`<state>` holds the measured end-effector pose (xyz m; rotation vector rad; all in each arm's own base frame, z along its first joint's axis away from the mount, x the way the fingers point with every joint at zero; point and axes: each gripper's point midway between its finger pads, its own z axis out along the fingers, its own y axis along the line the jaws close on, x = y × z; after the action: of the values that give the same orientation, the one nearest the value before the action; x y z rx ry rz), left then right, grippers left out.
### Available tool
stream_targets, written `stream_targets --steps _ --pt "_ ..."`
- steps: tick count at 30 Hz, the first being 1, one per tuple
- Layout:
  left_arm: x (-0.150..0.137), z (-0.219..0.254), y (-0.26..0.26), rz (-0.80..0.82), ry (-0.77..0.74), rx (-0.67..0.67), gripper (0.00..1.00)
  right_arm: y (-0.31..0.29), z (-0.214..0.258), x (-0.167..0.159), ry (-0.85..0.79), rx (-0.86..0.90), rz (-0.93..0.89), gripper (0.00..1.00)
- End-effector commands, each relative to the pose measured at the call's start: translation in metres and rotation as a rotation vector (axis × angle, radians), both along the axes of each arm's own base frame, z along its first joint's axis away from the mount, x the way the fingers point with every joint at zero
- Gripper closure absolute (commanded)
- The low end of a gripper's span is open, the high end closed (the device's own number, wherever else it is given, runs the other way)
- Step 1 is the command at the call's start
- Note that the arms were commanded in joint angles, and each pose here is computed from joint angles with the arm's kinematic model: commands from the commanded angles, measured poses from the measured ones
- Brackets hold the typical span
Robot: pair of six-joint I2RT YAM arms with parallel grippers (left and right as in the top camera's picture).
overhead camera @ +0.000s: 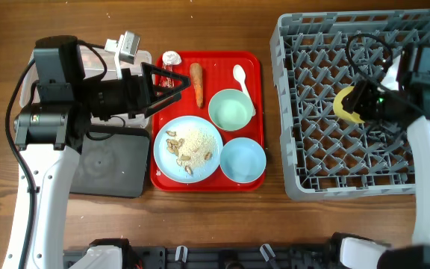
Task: Sort waste into correct bins and load items into the dishwasher rack
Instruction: 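Carry the yellow cup with the right gripper into the dish rack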
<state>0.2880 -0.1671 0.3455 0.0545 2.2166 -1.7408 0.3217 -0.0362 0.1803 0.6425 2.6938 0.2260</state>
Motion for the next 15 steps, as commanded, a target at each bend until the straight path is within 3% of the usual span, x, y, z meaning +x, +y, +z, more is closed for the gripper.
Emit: stream_targets --steps 1,10,15 --pt "0.002 0.003 0.002 0.009 -0.015 0.005 0.0 -0.005 -0.024 0.015 0.048 -0.022 0.011 0.54" --pt "0.002 0.002 0.002 0.008 -0.015 0.005 0.0 0.026 -0.074 0.048 0.105 -0.052 0.143 0.43" --pt "-0.001 -0.001 0.002 0.008 0.02 0.006 0.0 0.03 -0.064 0.04 0.114 -0.044 0.166 0.26"
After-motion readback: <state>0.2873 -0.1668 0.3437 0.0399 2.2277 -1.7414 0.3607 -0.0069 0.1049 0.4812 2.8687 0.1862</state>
